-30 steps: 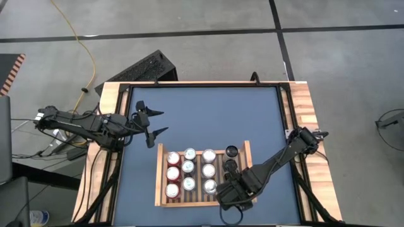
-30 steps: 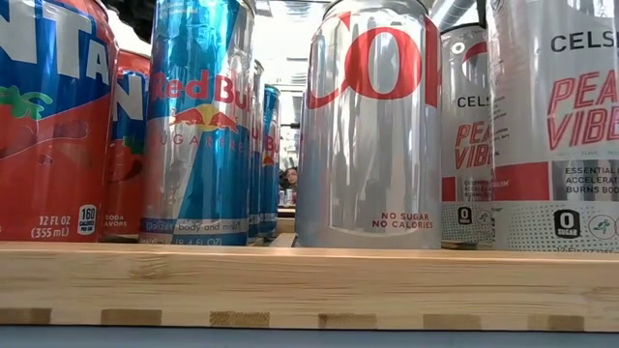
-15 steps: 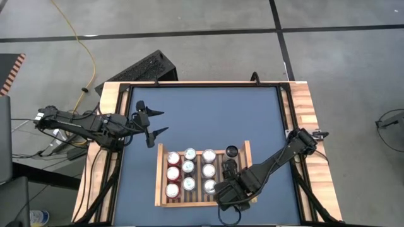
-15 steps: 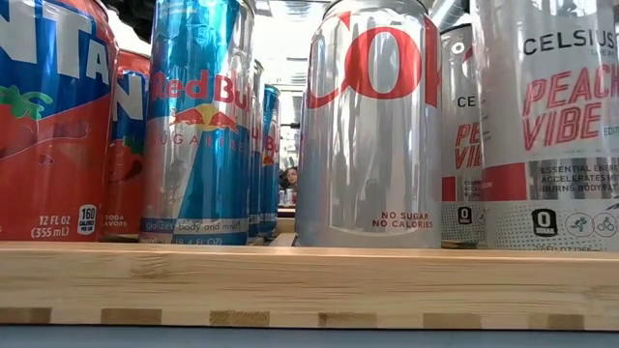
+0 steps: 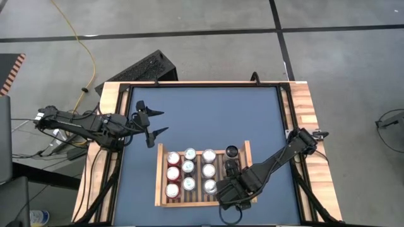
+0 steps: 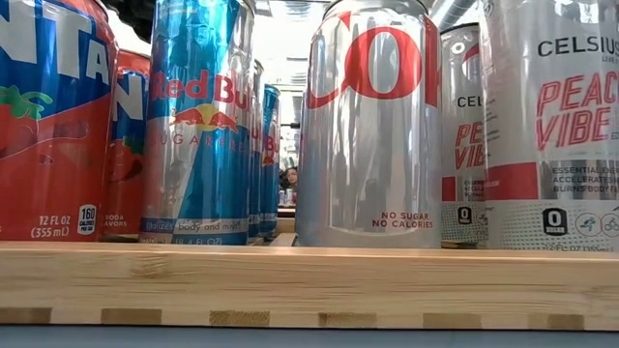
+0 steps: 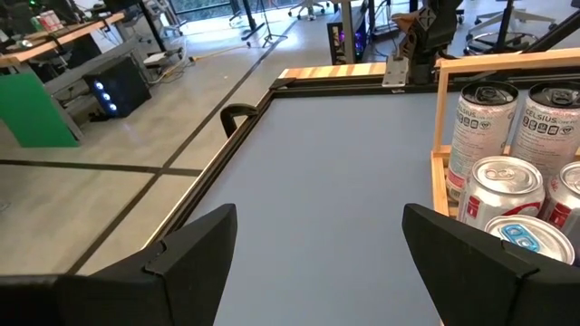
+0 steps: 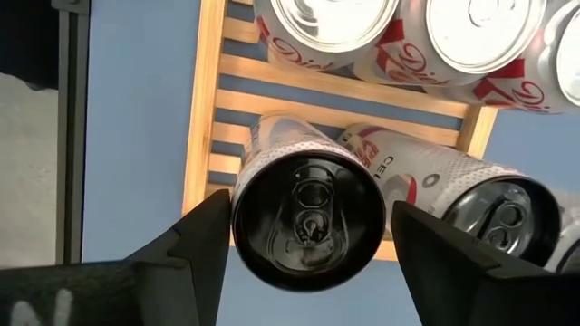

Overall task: Place canned beverage on shelf
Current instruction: Put the white-pink soda can on the shelf aligned with the other white-pink soda can, then return to Home Position

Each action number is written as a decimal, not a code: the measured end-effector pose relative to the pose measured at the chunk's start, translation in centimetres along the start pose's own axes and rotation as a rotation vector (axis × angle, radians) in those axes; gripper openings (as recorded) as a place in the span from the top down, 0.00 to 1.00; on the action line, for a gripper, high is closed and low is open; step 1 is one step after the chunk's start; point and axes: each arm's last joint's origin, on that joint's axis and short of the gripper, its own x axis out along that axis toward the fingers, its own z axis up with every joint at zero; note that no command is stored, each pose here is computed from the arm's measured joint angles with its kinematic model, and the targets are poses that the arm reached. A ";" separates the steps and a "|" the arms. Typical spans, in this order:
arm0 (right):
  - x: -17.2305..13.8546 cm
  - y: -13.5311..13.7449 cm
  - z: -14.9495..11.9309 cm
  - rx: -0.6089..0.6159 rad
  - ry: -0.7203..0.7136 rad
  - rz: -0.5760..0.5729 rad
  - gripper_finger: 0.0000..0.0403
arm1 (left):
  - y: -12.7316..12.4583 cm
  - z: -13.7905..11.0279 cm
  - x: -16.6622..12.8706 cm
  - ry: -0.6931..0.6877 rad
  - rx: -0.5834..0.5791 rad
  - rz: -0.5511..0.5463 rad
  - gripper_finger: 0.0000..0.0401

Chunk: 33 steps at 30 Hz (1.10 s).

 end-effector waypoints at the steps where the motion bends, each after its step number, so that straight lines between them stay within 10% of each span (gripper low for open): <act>1: -0.1 0.0 0.0 0.001 -0.003 0.001 0.34 | 0.0 0.0 0.0 0.000 0.000 0.000 0.25; 20: -4.7 -0.8 0.0 0.073 -0.097 0.041 0.34 | 0.0 0.1 0.0 -0.007 0.002 -0.010 0.25; 33: -14.3 -4.3 -3.5 0.087 -0.548 -0.230 0.34 | 1.6 4.4 -4.2 -0.272 -0.278 -0.457 0.25</act>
